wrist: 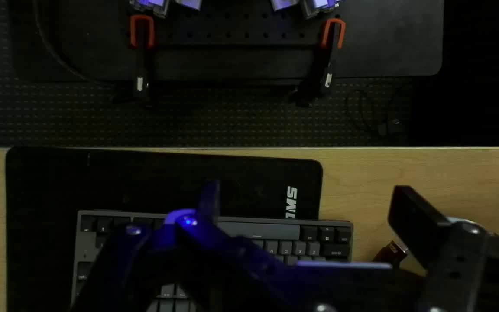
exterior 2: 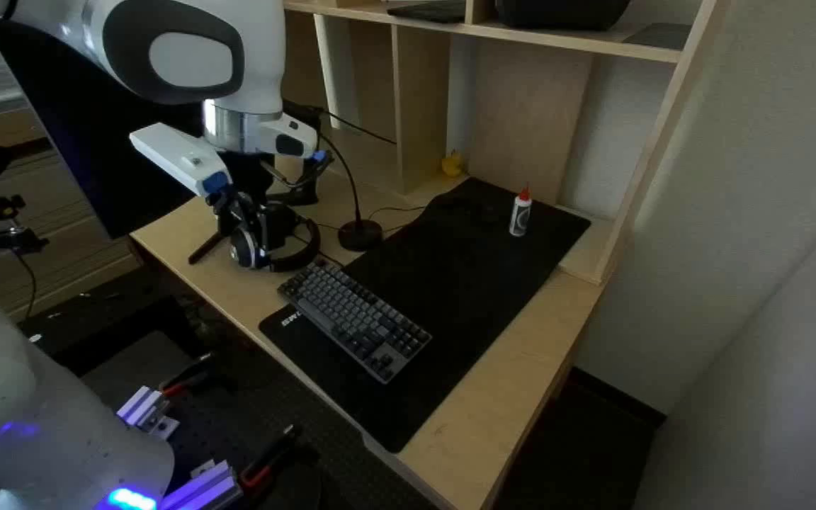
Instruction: Press the escape button the keyboard
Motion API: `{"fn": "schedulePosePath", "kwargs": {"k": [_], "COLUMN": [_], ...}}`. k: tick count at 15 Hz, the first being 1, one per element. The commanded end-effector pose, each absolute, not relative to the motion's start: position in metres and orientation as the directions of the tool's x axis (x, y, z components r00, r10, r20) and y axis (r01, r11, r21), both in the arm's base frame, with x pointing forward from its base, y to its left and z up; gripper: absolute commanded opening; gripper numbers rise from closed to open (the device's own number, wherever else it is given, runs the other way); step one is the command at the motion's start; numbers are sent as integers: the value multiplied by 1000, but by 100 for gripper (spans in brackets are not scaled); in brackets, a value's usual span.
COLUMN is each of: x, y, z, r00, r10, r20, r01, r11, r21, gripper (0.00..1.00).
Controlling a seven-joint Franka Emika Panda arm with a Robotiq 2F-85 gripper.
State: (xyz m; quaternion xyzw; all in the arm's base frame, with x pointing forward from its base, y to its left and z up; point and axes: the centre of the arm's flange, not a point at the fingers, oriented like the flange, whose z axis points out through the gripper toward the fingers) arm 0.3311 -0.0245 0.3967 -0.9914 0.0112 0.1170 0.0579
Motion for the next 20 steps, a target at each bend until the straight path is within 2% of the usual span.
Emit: {"fn": "schedulePosePath", "kwargs": {"k": [1, 5, 6, 11, 12, 15, 20], "x": [331, 330, 326, 340, 331, 327, 330], "y": [-25, -27, 25, 115, 87, 117, 115], "z": [397, 397, 453, 536, 501, 535, 532], "r00": [972, 966, 966, 990, 988, 993, 992], "r10": [-9, 70, 82, 53, 70, 66, 61], "r20": [-233, -250, -244, -131, -137, -100, -109], "r01": [-36, 47, 59, 28, 45, 48, 40], "r11": [-993, -994, -993, -982, -983, -983, -983], "r21": [-112, -98, -98, -188, -177, -178, -180], "gripper": [100, 100, 100, 100, 100, 100, 100]}}
